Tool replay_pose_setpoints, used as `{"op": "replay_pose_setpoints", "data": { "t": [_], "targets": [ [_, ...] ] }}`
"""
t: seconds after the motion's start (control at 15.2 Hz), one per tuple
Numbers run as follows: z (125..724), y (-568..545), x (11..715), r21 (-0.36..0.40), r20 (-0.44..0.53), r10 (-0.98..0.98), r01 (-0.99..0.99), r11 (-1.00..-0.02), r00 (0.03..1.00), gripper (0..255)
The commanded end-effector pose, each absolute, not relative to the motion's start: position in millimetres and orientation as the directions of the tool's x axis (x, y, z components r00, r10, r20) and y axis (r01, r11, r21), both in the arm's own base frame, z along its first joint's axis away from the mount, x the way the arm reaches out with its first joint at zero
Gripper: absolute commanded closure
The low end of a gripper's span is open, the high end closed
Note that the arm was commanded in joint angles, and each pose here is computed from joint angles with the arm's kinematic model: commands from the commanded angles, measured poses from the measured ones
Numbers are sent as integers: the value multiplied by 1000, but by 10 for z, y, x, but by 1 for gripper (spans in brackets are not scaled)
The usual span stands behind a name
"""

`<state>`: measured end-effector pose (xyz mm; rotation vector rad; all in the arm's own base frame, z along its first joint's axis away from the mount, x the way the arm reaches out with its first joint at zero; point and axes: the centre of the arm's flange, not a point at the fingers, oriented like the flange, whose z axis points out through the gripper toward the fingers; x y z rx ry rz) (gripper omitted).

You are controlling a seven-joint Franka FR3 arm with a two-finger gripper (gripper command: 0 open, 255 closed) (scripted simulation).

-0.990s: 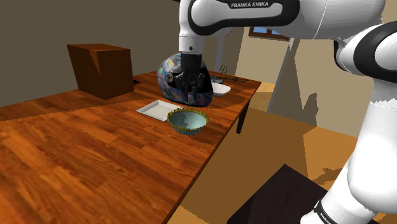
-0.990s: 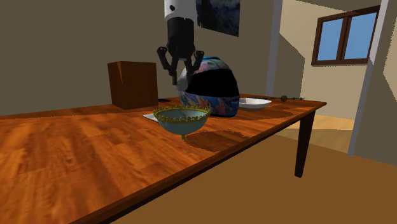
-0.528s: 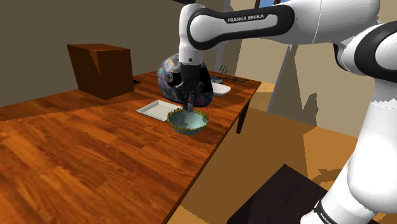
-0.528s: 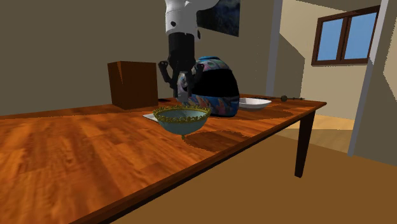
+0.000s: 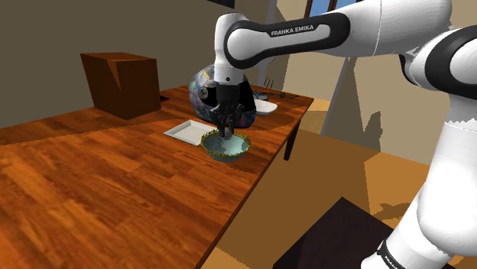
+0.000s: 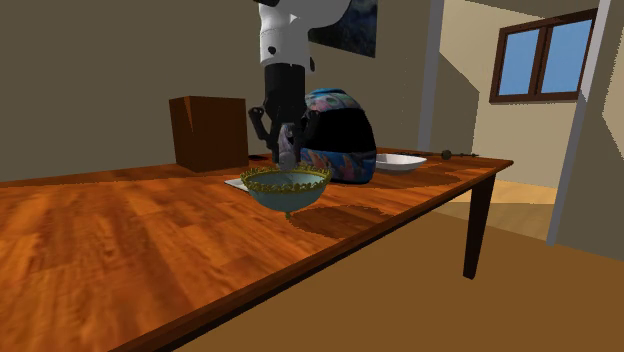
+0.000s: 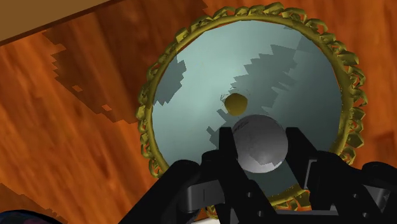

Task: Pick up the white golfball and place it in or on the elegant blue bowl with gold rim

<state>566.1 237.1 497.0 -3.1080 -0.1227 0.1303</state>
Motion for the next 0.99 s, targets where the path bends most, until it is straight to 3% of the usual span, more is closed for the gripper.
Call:
{"op": "replay_pose_setpoints", "data": {
  "t": [0.0, 0.13, 0.2, 0.53, 0.92],
  "targets": [
    [4969, 2371, 5661, -32, -82, 80, 78, -996, 993, 255],
    [4969, 2371, 5661, -32, -82, 80, 78, -996, 993, 255],
    [4969, 2371, 5661, -32, -82, 80, 78, -996, 993, 0],
    [4969, 2371, 5661, -32, -82, 80, 78, -996, 993, 0],
    [5467, 2359, 5703, -32, -82, 80, 77, -996, 993, 0]
  ]
}}
